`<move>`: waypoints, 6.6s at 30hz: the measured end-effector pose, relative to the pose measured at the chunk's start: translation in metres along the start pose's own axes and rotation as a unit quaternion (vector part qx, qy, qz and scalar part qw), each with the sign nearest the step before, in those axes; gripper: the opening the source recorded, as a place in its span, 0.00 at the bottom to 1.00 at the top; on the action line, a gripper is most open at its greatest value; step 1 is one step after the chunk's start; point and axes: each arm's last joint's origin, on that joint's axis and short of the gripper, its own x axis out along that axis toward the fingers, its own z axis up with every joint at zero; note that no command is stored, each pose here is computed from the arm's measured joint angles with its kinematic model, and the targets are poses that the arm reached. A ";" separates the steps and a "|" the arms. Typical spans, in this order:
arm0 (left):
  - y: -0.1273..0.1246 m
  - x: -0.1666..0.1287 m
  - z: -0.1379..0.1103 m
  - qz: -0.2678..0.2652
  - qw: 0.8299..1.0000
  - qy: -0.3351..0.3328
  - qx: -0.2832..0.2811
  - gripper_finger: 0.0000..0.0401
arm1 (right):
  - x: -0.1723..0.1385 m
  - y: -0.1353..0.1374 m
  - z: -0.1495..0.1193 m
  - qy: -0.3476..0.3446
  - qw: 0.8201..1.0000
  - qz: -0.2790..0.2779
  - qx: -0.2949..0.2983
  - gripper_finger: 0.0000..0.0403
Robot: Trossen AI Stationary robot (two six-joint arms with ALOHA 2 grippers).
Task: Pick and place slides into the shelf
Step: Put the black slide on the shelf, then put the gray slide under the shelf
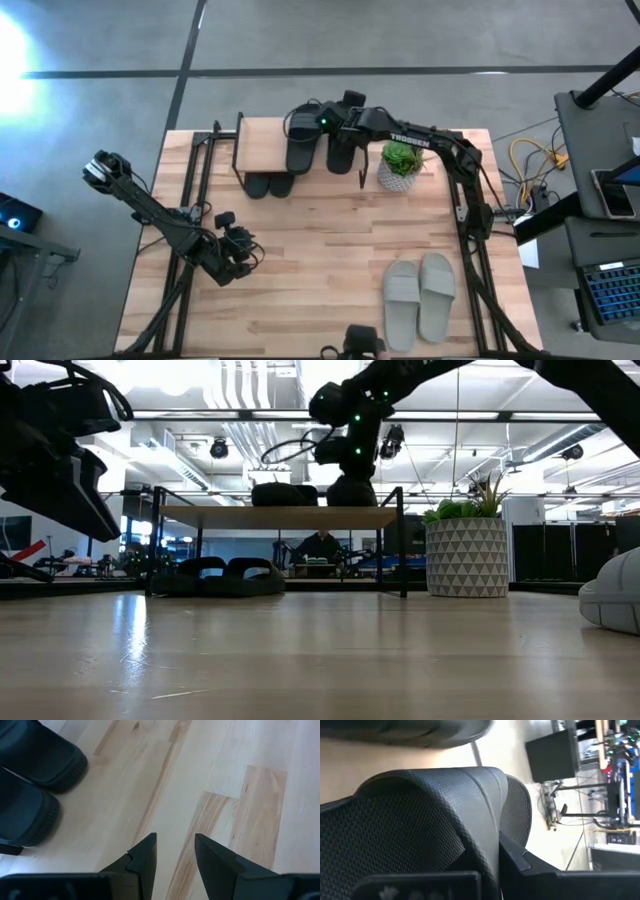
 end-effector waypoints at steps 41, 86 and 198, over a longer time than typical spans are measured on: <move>0.005 0.005 0.005 0.005 1.000 0.015 0.008 0.30 | -0.050 0.017 0.014 -0.008 0.999 0.042 -0.009 0.39; 0.001 0.002 0.009 -0.026 0.998 0.031 0.039 0.30 | -0.346 0.292 -0.210 0.117 0.966 0.224 0.055 0.42; 0.011 0.004 0.004 0.025 0.994 0.043 0.093 0.30 | -0.028 0.232 0.021 -0.037 0.998 -0.041 -0.037 0.05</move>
